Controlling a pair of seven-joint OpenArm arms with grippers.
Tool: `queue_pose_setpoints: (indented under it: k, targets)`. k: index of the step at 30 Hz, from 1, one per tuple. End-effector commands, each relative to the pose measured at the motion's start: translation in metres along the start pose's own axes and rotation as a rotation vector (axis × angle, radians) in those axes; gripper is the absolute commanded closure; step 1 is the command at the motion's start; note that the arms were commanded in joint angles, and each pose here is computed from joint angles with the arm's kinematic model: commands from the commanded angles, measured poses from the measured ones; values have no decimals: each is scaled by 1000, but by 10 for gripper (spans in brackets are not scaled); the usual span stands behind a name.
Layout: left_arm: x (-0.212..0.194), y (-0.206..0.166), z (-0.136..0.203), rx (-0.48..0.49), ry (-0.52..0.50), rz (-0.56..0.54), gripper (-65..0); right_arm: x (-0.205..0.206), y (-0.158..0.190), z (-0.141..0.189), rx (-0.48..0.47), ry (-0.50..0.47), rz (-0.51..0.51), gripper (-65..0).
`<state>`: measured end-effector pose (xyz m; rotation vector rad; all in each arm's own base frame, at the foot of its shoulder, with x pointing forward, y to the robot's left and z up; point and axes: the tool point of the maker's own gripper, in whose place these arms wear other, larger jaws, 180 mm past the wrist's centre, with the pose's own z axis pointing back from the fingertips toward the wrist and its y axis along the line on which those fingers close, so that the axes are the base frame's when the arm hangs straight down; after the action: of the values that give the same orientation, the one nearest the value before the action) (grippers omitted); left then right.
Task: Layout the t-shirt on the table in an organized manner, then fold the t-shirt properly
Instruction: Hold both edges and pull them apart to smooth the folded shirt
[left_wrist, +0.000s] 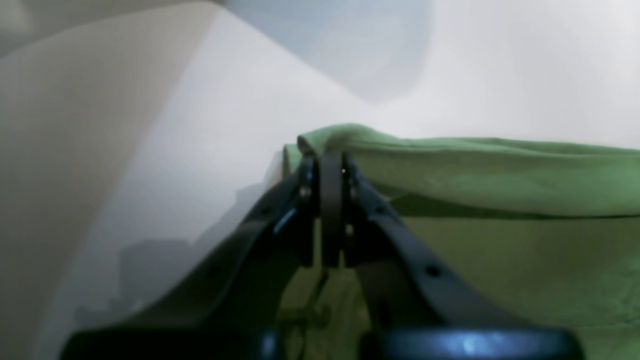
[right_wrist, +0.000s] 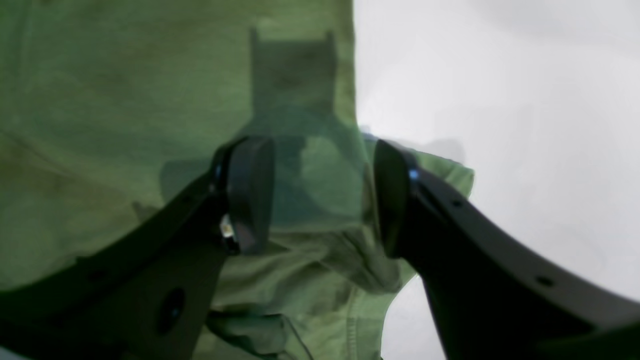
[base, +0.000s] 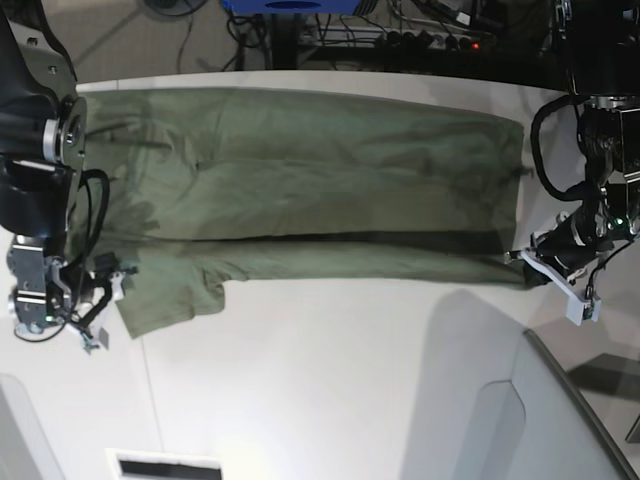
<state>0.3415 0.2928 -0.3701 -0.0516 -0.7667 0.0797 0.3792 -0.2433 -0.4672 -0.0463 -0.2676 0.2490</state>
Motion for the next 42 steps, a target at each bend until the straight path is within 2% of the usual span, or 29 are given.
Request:
queue_pose_setpoints:
  k: [1,10,13,14,17,18,28,39,42]
  targets:
    - [21,4,5,5,-57,-9,0,16,-14,11,-28,-42,-12,-312]
    - [18,-1,3,-6,-54,2,0,8,-13,7,-26,-25,-12,-314]
    - [16,-5,2,-12,-51,7,0,7,-12,7,-25,-24,-12,-296]
    - [16,-5,2,-12,-51,7,0,7,-12,7,-24,-25,-13,-266]
    - [16,-5,2,-12,-51,7,0,7,-12,7,-23,-23,-12,-48]
    - [16,-5,2,-12,-51,7,0,7,-12,7,-23,-22,-12,-2]
    - [18,-6,3,-14,-56,4,0,10,-18,10,-36,-28,-3,0]
    - [30,-1,5,-5,-83,8,0,48,-39,34,-74,-105,0,0]
    - [47,-3,6,-9,-116,7,0,57,-39,37,-75,-148,1,0]
